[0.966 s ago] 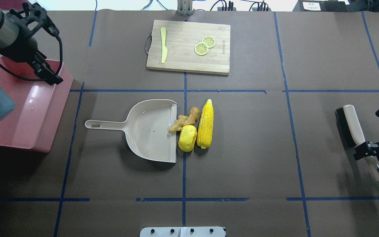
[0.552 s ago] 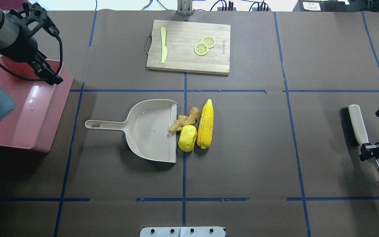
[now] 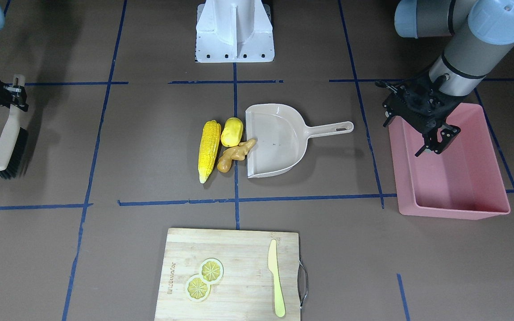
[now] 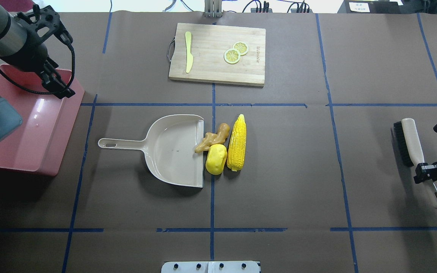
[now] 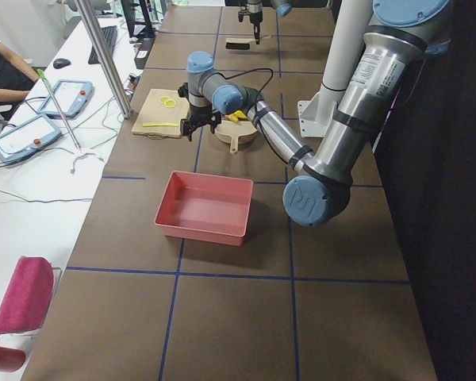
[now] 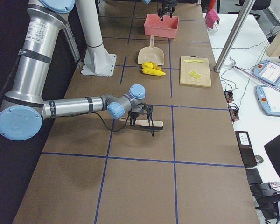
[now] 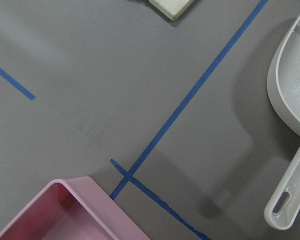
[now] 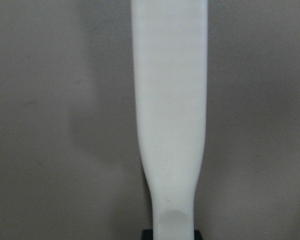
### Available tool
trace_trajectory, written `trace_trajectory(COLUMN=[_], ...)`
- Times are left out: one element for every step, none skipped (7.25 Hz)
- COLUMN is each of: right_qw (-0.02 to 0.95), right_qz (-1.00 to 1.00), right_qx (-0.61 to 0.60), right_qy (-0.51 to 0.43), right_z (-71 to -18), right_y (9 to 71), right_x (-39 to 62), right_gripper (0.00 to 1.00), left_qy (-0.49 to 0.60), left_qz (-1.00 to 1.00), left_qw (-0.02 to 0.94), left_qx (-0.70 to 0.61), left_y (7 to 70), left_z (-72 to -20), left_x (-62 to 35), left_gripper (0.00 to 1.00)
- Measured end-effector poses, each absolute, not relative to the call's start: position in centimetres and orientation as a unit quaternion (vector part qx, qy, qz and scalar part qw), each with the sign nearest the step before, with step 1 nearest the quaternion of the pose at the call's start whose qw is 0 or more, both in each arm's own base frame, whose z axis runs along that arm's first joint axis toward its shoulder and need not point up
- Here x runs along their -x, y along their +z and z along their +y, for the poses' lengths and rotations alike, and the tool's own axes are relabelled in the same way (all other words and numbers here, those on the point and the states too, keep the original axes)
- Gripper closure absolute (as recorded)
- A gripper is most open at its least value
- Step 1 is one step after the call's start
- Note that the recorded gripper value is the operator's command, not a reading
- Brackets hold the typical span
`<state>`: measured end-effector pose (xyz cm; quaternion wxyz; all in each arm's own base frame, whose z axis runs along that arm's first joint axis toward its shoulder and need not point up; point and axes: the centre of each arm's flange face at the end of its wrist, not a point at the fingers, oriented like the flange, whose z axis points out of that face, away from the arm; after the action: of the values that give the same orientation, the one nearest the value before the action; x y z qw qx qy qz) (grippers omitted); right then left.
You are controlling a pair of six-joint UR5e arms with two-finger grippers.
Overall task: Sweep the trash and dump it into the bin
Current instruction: 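Move the left gripper toward the dustpan handle while the right gripper reaches for the brush, then grasp the dustpan handle with the left gripper while the right gripper lifts the brush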
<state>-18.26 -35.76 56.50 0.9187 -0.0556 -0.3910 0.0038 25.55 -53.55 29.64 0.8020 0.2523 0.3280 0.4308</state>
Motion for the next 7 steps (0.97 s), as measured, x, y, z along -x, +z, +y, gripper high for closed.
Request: trace_trajectory(right_qw=[0.919, 0.919, 0.919, 0.919, 0.919, 0.919, 0.918], right_qz=[-0.390, -0.389, -0.388, -0.389, -0.389, -0.391, -0.393], right_qx=[0.056, 0.058, 0.058, 0.058, 0.058, 0.057, 0.057], right_qy=[0.010, 0.015, 0.017, 0.017, 0.018, 0.017, 0.016], right_z=[-36.1, -36.5, -37.1, -38.0, -38.9, -39.6, -40.0], right_y=[53.9, 51.2, 49.1, 47.5, 46.0, 44.8, 44.0], right_x=[17.9, 17.9, 18.2, 18.8, 19.3, 19.9, 20.2], right_gripper=[1.00, 1.00, 1.00, 1.00, 1.00, 1.00, 1.00], left_qy=[0.458, 0.490, 0.526, 0.564, 0.593, 0.611, 0.627], left_qz=[0.323, 0.316, 0.310, 0.309, 0.312, 0.315, 0.319], left_qw=[0.786, 0.767, 0.744, 0.717, 0.693, 0.675, 0.660], left_qx=[-0.261, -0.268, -0.272, -0.269, -0.267, -0.267, -0.263], left_y=[29.5, 29.6, 29.8, 30.1, 30.0, 29.5, 29.1], left_z=[-53.1, -52.4, -51.5, -50.1, -48.3, -46.9, -45.5], left_x=[-26.1, -27.0, -28.7, -31.4, -34.0, -35.9, -38.0], left_gripper=[0.00, 0.00, 0.00, 0.00, 0.00, 0.00, 0.00])
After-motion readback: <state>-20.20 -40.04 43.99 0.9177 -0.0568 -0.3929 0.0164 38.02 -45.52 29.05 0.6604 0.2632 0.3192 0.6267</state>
